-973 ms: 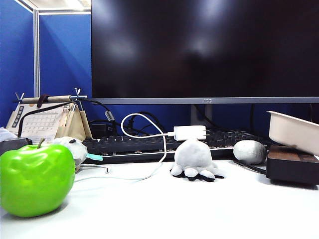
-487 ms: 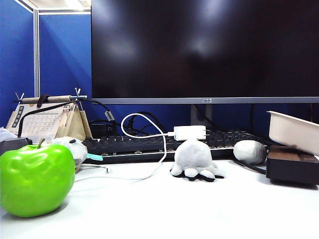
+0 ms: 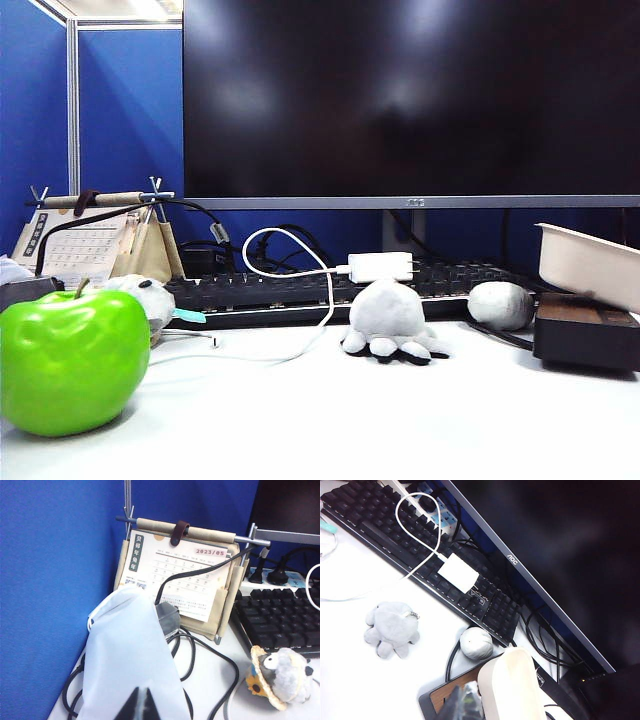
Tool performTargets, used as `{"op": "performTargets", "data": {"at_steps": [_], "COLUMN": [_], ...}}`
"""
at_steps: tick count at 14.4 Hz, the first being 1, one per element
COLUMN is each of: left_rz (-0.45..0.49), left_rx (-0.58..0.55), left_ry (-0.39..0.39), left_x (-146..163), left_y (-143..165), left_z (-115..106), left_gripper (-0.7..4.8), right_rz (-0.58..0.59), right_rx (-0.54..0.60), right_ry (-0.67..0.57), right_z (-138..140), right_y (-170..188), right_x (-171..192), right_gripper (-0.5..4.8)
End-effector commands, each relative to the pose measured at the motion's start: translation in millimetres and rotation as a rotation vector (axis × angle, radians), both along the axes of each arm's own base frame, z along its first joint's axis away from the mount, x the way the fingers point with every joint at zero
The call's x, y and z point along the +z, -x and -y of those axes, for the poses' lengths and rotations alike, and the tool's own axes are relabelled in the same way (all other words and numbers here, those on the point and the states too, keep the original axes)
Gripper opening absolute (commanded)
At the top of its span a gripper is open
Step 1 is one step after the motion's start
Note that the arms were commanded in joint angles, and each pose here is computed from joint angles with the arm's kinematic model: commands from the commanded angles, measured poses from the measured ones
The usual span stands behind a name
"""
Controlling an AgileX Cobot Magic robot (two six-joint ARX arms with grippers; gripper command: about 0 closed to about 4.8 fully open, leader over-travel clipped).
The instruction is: Place the tilting octopus upright.
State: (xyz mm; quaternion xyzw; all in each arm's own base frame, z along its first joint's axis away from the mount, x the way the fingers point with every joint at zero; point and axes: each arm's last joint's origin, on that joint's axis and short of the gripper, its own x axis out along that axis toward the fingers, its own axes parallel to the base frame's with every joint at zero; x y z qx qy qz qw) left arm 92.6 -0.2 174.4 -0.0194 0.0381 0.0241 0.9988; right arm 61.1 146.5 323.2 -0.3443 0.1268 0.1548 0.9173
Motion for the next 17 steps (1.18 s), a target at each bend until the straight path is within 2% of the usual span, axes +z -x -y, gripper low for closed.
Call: {"op": "performTargets", "data": {"at_steps": [1, 4, 6, 8, 9, 11, 14, 17], "left_rz": [0.017, 0.017, 0.017, 0.017, 0.016, 0.016, 0.017, 0.017], "left_rx": [-0.007, -0.007, -0.007, -0.007, -0.007, -0.007, -0.007, -0.007], "left_ry": [0.003, 0.003, 0.003, 0.003, 0.003, 0.003, 0.003, 0.003], "left_x": [2.1, 2.1, 2.1, 2.1, 2.1, 2.1, 2.1, 2.1], "left_y": [0.3, 0.3, 0.3, 0.3, 0.3, 0.3, 0.3, 0.3], "left_z": [0.4, 0.4, 0.4, 0.4, 0.4, 0.4, 0.4, 0.4], "left_gripper": [-0.05, -0.05, -0.04, -0.04, -0.05, -0.04, -0.05, -0.05], "right_rz": [0.023, 0.051, 0.084, 0.111, 0.123, 0.137, 0.226, 0.276], "right_rx": [0.023, 0.089, 0.176, 0.248, 0.248, 0.208, -0.037, -0.178], "right_ry": [-0.201, -0.532, -0.696, -0.739, -0.739, -0.739, -0.717, -0.701], "right_z": [-8.2, -8.9, 7.1, 31.4, 51.1, 75.0, 117.7, 142.9], "right_y": [-4.4, -31.8, -53.4, -72.1, -84.5, -96.7, -109.7, -110.6], "right_x": [14.5, 39.4, 54.6, 62.2, 63.6, 63.8, 63.5, 63.6], "right_gripper": [-0.01, -0.01, -0.01, -0.01, -0.01, -0.01, -0.01, -0.01]}}
